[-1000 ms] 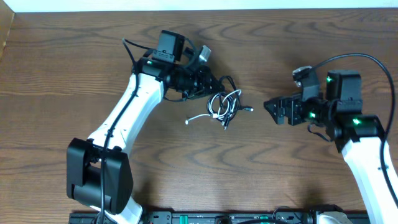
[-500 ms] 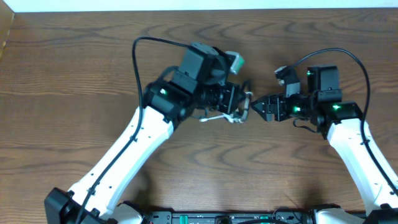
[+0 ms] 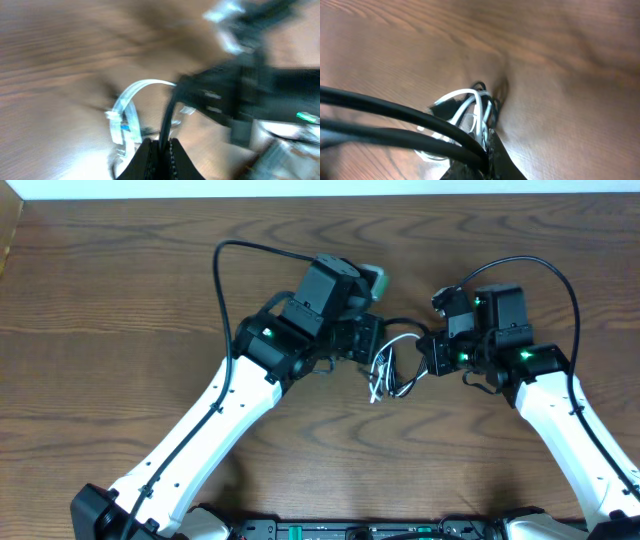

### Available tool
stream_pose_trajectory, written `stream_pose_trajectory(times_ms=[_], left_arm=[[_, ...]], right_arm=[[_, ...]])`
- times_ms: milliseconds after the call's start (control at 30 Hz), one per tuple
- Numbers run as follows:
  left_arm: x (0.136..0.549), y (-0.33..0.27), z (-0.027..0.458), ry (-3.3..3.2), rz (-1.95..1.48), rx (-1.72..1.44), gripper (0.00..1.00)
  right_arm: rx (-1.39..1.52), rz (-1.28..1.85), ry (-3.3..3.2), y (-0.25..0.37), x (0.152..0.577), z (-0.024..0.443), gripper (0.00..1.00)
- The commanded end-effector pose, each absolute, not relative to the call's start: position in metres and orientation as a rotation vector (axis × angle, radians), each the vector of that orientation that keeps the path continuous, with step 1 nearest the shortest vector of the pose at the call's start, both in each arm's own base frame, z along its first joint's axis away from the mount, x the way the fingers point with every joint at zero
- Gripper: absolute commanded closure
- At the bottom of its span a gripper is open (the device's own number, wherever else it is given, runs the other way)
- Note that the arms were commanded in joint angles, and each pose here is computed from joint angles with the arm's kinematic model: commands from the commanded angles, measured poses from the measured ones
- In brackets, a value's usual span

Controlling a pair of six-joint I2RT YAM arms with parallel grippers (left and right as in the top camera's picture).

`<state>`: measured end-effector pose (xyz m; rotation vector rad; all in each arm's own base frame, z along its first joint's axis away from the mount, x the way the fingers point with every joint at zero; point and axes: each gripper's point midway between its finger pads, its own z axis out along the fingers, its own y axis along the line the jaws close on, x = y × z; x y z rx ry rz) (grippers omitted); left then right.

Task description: Untangle cables

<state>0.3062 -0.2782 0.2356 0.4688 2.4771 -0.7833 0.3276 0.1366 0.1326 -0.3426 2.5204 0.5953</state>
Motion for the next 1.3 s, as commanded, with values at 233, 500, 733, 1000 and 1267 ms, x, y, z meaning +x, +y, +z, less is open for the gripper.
stream_pose_trajectory(times_ms=[233, 500, 733, 1000, 1267], left_arm=[[0.328, -0.203, 0.221, 2.560, -0.377, 0.241, 0.35], [0.299, -0.222, 0.199, 2.699, -0.567, 0.281, 0.48], [0.293, -0.233, 0.168, 2.791, -0.620, 0.302, 0.47], [0.294, -0.274, 0.125, 2.859, -0.738, 0.397, 0.41], [0.288, -0.302, 0.080, 2.916, -0.723, 0.485, 0.41]], right_arm=[[-0.125, 0.663, 2.565, 0.135, 0.329, 0.137, 0.99], [0.157, 0.550, 2.593, 0.114, 0.337, 0.130, 0.99], [0.143, 0.581, 2.616, 0.119, 0.331, 0.128, 0.99], [0.144, 0.580, 2.617, 0.119, 0.330, 0.128, 0.99], [0.146, 0.578, 2.627, 0.119, 0.328, 0.127, 0.99]])
